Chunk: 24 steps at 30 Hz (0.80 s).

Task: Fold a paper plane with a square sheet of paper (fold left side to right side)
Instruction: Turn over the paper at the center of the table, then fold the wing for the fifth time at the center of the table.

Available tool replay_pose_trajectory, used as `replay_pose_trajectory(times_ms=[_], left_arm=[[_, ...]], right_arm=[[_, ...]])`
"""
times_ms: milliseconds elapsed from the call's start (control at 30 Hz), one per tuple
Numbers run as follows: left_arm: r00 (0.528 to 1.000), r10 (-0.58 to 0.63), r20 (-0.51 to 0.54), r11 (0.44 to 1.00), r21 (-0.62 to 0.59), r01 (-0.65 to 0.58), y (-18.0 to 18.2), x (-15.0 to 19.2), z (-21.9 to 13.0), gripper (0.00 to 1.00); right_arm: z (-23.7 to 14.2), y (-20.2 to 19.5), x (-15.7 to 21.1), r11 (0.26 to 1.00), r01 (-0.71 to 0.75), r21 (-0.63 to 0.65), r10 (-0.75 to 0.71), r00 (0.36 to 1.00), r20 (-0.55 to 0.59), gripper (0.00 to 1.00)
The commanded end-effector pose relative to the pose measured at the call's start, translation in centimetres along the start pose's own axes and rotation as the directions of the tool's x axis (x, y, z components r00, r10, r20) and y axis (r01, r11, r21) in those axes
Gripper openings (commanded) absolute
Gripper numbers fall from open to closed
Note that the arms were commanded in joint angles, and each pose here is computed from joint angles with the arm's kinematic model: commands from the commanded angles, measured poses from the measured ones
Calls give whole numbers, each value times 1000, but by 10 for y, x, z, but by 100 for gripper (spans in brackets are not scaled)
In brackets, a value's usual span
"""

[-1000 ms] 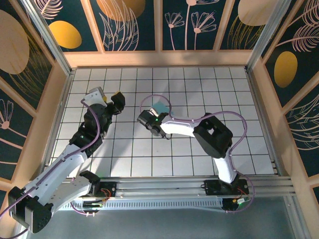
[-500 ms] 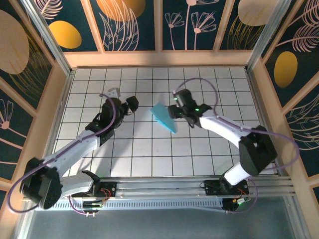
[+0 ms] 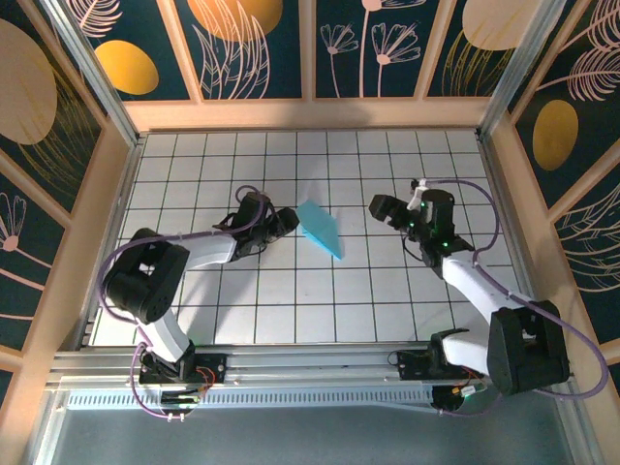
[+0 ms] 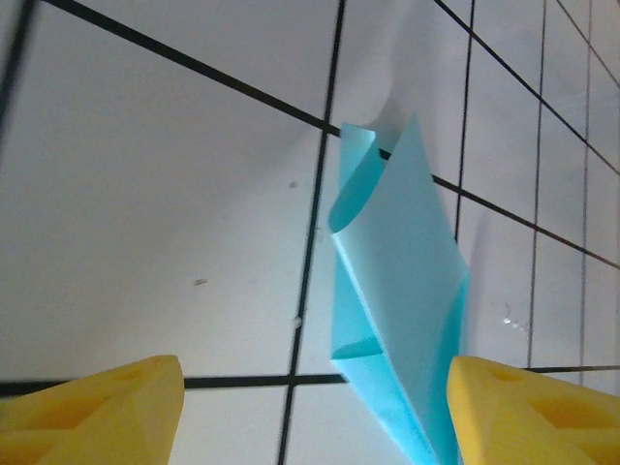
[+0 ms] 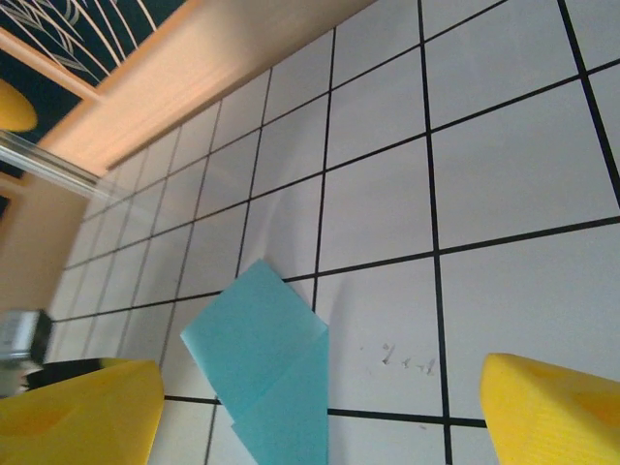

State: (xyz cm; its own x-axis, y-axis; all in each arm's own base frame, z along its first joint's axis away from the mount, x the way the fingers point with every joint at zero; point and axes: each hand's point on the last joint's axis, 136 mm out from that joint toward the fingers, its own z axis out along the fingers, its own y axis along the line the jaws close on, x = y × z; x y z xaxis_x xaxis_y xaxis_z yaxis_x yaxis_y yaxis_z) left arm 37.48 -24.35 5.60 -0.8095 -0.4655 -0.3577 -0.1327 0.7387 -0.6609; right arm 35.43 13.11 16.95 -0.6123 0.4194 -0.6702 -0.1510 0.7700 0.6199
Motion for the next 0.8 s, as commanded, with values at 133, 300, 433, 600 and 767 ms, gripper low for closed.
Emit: replay_pose_trajectory(times_ms=[133,300,433,600,767], left_arm=[[995,-86,-50,989,113,91,-28,-4,31,71],[993,-106,-47,985,134,112,-30,-15,47,62],[992,-123,-29,981,150,126,-26,-28,53,40],[994,-109,-18,971,213,110,-28,-37,46,12],[1000,-28,-5,967,253,28,-31,-36,24,0]], right_arm=[[-19,15,-17,993,-25,-115,31,998,55,85],[-28,14,-22,991,-30,-131,40,997,72,85],[-33,14,-23,987,-35,-156,50,995,88,85],[-37,14,-21,968,-48,-245,78,991,112,82],[-32,15,-10,940,-86,-331,107,993,47,78]])
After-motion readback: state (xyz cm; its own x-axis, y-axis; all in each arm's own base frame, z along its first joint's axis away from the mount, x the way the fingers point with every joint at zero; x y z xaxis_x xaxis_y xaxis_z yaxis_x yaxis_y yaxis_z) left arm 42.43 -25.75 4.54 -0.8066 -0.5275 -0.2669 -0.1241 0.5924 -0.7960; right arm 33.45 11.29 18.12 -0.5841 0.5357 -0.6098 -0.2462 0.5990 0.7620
